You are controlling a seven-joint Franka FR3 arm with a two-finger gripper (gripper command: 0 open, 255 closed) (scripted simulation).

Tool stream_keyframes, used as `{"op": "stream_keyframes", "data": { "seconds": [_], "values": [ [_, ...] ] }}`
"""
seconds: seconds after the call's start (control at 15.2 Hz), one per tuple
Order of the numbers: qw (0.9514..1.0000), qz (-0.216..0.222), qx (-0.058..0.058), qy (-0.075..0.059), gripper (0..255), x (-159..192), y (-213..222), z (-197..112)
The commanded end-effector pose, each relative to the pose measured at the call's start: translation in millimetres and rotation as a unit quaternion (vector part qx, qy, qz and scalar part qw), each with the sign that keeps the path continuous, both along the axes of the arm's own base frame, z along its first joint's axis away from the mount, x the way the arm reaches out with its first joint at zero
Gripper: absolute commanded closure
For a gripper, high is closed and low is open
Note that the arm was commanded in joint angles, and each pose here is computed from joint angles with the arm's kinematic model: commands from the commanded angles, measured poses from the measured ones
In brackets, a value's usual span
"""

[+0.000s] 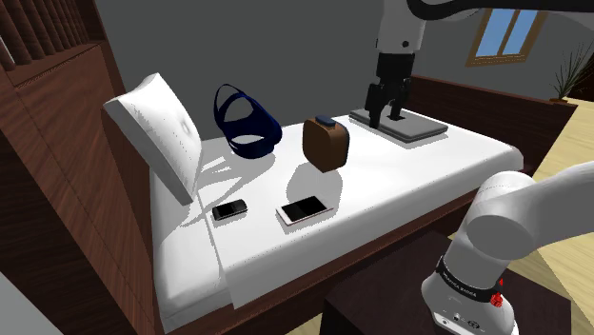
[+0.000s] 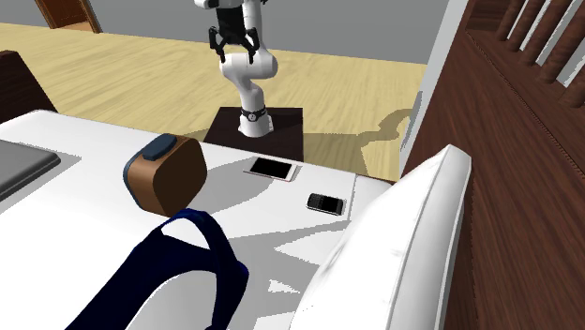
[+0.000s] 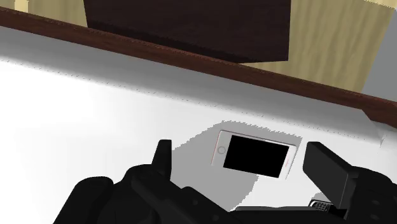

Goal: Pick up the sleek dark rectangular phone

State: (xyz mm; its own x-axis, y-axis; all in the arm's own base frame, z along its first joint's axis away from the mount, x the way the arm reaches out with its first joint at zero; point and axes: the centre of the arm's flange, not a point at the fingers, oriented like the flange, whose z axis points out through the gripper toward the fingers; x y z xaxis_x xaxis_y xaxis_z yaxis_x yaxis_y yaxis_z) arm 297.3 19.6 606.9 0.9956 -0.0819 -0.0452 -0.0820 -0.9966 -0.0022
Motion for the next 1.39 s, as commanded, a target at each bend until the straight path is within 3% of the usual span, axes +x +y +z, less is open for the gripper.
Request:
{"op": "stream_keyframes", "data": {
  "seconds": [0.0,0.33,0.66,0.99,1.32],
  "values": [
    [1.0000,0.000,0.000,0.000,0,0.0,0.0,0.0],
    [0.9973,0.073,0.002,-0.003,0,52.8,10.2,-37.1],
    [0.9893,0.146,0.005,-0.006,0,103.7,28.1,-73.8],
    [0.9760,0.217,0.007,-0.009,0,151.7,53.4,-110.1],
    [0.9575,0.288,0.009,-0.012,0,195.7,85.6,-146.0]
  ]
}}
